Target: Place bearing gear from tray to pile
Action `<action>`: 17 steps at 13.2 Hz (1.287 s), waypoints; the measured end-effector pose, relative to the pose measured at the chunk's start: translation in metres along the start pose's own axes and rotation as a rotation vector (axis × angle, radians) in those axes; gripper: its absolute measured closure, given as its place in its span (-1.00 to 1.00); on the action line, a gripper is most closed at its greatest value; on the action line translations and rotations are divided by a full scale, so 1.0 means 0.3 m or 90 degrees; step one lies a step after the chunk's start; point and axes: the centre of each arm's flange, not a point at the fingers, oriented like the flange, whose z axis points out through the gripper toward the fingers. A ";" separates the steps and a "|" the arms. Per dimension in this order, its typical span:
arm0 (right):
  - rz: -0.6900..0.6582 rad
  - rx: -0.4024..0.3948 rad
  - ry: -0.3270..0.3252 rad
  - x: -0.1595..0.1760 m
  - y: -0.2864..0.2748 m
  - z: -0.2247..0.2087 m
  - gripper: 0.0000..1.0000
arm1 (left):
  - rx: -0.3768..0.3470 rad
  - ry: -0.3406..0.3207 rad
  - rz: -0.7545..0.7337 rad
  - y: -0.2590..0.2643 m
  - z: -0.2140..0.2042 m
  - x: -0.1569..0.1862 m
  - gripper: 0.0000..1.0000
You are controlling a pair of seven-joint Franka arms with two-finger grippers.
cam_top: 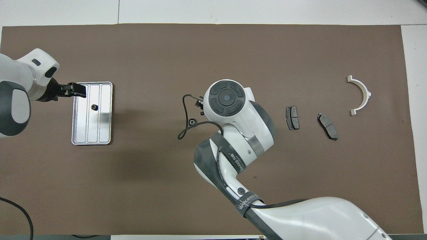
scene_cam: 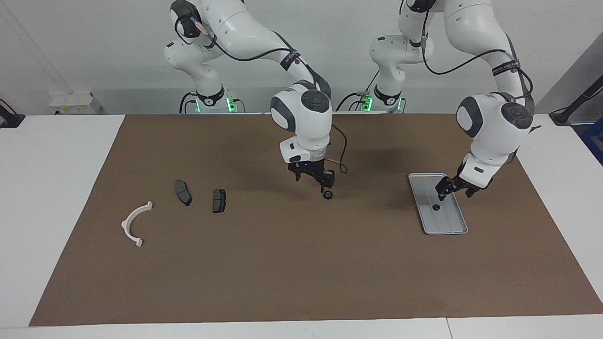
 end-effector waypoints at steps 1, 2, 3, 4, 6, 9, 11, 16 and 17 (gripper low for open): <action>0.002 -0.005 0.000 -0.024 -0.027 0.041 -1.00 | 0.001 -0.003 0.000 0.000 0.031 -0.005 -1.00; 0.003 -0.007 -0.003 -0.042 -0.049 0.072 -1.00 | 0.001 -0.007 0.000 0.001 0.051 -0.010 -1.00; 0.006 -0.007 -0.004 -0.051 -0.068 0.090 -1.00 | 0.001 -0.007 0.001 0.002 0.069 -0.015 -1.00; 0.008 -0.004 -0.003 -0.053 -0.084 0.097 -1.00 | 0.001 -0.002 0.001 0.003 0.089 -0.022 -1.00; 0.007 0.001 -0.003 -0.057 -0.101 0.101 -0.99 | 0.001 0.008 0.002 0.005 0.143 -0.048 -1.00; -0.006 -0.004 -0.006 -0.105 -0.118 0.149 -1.00 | 0.001 0.004 0.002 0.005 0.196 -0.083 -1.00; -0.012 -0.007 -0.008 -0.127 -0.125 0.181 -0.85 | 0.001 0.004 0.003 0.008 0.204 -0.089 -0.99; -0.012 -0.005 -0.006 -0.123 -0.130 0.198 -0.73 | 0.000 0.021 0.006 0.016 0.211 -0.084 -1.00; -0.012 -0.004 -0.005 -0.122 -0.130 0.195 -0.61 | 0.000 0.023 0.006 0.016 0.219 -0.084 -1.00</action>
